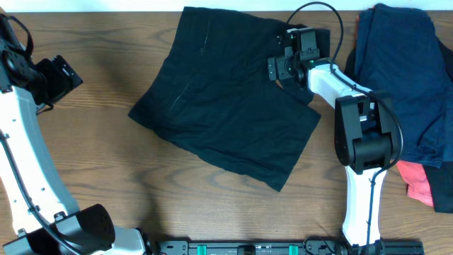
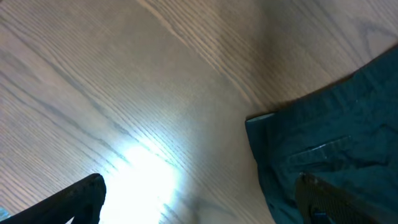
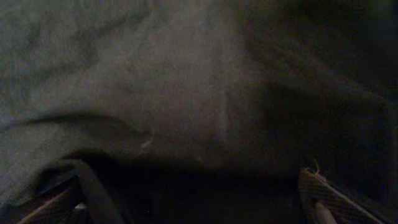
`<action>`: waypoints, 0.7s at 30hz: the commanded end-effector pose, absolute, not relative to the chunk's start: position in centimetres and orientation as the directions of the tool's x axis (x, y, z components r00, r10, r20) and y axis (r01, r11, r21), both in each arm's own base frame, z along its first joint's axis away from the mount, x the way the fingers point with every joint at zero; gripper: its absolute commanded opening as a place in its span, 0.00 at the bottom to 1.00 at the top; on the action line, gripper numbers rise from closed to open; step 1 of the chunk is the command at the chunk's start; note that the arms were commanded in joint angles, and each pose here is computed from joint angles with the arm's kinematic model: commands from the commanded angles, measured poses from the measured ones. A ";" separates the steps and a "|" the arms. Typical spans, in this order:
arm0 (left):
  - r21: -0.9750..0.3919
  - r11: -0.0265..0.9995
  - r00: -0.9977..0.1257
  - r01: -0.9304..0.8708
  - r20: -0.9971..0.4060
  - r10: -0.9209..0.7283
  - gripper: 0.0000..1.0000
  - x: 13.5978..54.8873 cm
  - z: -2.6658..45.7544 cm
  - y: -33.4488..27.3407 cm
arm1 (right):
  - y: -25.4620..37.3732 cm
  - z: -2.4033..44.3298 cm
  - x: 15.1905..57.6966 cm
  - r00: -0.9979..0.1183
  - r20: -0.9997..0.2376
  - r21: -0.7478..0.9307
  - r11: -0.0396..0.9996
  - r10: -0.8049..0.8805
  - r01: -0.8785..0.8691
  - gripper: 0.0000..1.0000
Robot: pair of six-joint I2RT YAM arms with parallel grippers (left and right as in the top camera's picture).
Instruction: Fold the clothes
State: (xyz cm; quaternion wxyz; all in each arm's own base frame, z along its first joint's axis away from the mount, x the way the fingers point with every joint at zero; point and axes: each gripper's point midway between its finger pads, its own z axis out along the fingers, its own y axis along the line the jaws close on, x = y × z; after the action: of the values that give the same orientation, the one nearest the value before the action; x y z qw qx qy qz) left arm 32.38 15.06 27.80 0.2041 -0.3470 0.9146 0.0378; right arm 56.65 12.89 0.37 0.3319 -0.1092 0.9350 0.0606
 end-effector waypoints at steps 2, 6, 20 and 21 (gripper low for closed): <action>-0.055 0.768 -0.693 -0.638 -0.393 -0.604 0.98 32.3 27.5 15.1 | 13.8 -0.8 55.8 -0.800 -0.577 0.112 0.955 -0.164 -0.276 0.99; -0.038 0.797 -0.724 -0.603 -0.393 -0.566 0.98 32.4 27.3 14.8 | 14.6 4.3 55.4 -0.821 -0.548 0.153 0.946 -0.159 -0.286 0.99; -0.019 0.938 -0.898 -0.346 -0.284 -0.336 0.98 34.0 18.8 11.1 | 14.8 21.9 43.5 -0.889 -0.421 0.271 0.909 -0.183 -0.315 0.99; -0.050 0.948 -0.905 -0.314 -0.285 -0.315 0.98 34.4 17.9 10.5 | 14.7 21.7 42.7 -0.900 -0.393 0.281 0.908 -0.186 -0.311 0.99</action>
State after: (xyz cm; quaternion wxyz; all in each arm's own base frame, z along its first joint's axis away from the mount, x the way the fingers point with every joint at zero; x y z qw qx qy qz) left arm 34.30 12.13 20.15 0.1594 -0.2087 0.9643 0.0342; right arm 44.27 13.71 22.25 0.2150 -0.1246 0.9576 0.1459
